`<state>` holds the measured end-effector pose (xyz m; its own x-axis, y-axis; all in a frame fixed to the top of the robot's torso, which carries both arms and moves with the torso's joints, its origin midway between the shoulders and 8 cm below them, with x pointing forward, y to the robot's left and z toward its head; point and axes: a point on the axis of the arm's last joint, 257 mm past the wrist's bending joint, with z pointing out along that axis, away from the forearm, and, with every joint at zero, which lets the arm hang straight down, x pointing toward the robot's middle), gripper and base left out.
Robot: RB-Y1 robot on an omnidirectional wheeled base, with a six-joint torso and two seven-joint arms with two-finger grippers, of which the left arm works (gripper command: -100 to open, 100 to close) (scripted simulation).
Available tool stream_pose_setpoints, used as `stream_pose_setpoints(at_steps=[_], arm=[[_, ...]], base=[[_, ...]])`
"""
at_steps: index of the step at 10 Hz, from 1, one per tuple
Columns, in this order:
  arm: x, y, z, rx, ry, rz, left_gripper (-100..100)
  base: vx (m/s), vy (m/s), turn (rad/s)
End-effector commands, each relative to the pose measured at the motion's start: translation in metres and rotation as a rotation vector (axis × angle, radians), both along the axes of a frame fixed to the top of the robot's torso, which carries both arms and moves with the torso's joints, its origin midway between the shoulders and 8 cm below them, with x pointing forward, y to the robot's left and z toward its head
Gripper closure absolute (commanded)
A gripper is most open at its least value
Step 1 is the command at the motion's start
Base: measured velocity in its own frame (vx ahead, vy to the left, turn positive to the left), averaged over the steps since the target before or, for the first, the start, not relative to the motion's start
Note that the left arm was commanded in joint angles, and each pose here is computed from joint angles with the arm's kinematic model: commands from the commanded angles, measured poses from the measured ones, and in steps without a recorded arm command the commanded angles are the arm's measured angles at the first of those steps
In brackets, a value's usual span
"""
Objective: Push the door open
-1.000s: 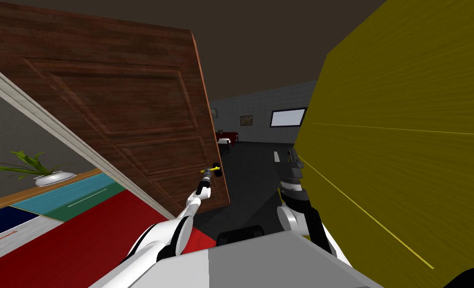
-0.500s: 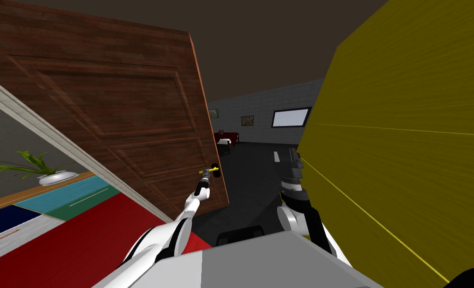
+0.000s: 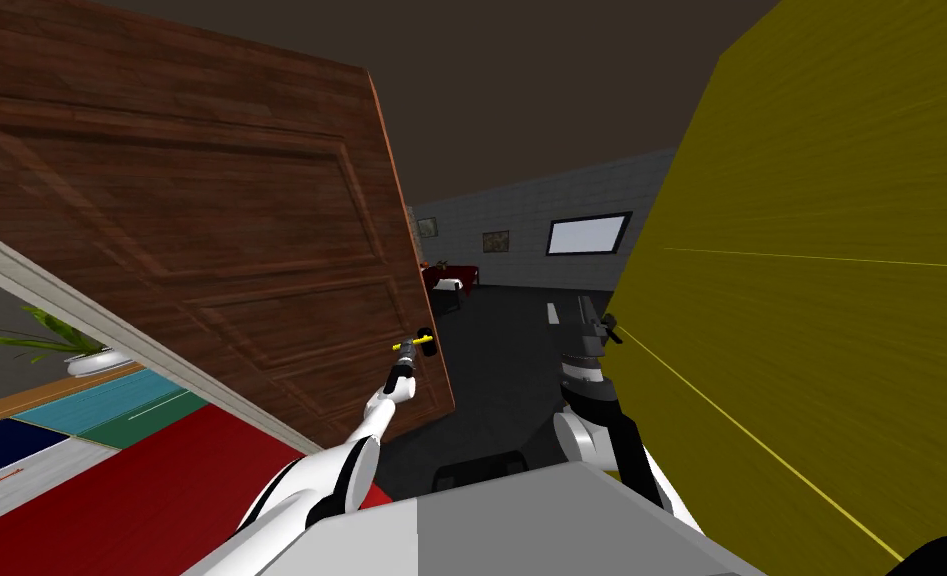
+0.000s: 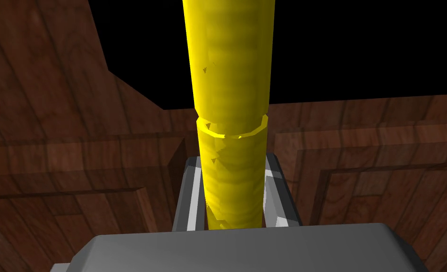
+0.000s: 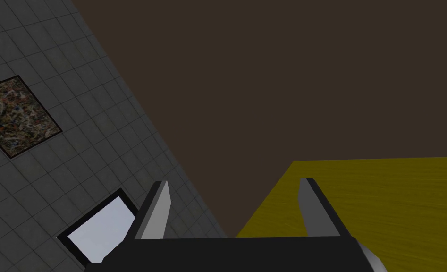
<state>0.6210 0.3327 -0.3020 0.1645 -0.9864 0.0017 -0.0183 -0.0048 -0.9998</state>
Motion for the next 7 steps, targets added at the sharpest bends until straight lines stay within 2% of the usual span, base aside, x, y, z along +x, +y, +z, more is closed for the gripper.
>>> stream_pose_setpoints(at_steps=[1,7], arm=[[-0.001,0.015,0.004,0.006,-0.008,0.024,100],[-0.012,0.060,0.005,0.006,-0.009,0.104,100]], base=[[0.204,-0.092,0.067],[0.199,-0.080,0.064]])
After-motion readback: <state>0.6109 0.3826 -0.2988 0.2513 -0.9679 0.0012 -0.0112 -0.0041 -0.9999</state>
